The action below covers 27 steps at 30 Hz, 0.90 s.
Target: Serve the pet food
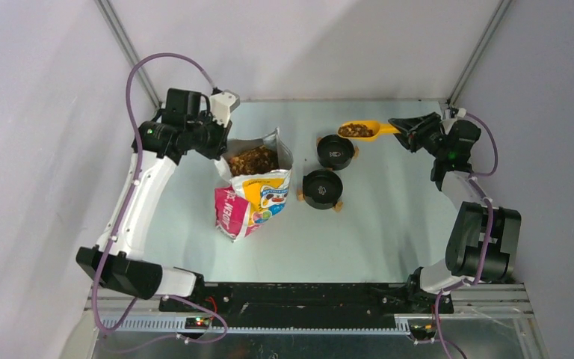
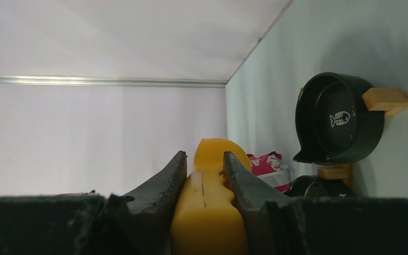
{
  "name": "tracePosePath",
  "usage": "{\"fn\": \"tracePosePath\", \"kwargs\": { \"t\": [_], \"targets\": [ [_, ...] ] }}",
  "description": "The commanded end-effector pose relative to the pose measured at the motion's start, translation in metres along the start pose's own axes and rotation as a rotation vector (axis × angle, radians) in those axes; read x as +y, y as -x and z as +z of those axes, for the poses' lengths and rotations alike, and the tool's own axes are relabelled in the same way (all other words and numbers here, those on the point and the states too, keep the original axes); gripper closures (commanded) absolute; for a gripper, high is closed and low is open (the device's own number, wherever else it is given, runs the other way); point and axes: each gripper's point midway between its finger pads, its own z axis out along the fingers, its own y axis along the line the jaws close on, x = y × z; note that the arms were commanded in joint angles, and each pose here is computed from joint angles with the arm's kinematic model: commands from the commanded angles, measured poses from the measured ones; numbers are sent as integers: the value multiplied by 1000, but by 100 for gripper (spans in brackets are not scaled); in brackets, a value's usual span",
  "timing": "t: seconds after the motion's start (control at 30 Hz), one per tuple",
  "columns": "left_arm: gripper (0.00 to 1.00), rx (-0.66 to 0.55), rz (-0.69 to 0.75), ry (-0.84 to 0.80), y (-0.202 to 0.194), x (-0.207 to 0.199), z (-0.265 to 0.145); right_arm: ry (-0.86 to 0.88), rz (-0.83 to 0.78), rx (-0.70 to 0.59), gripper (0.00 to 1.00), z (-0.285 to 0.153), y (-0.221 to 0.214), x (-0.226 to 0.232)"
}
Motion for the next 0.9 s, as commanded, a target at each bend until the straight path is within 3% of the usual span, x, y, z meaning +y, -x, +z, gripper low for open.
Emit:
{"fn": "tracePosePath", "kwargs": {
  "t": [0.0,0.3,0.87],
  "targets": [
    [100,-156,-9,0,19,-10,-34,-13,-103,-49,100,2,11,-3],
    [100,-152,-54,-23,5,-16,-33,-125,-119,-71,100,9,21,-37],
    [100,-166,-58,-38,7,-19,-44,-164,-184,-31,100,57,24,-61]
  ]
}}
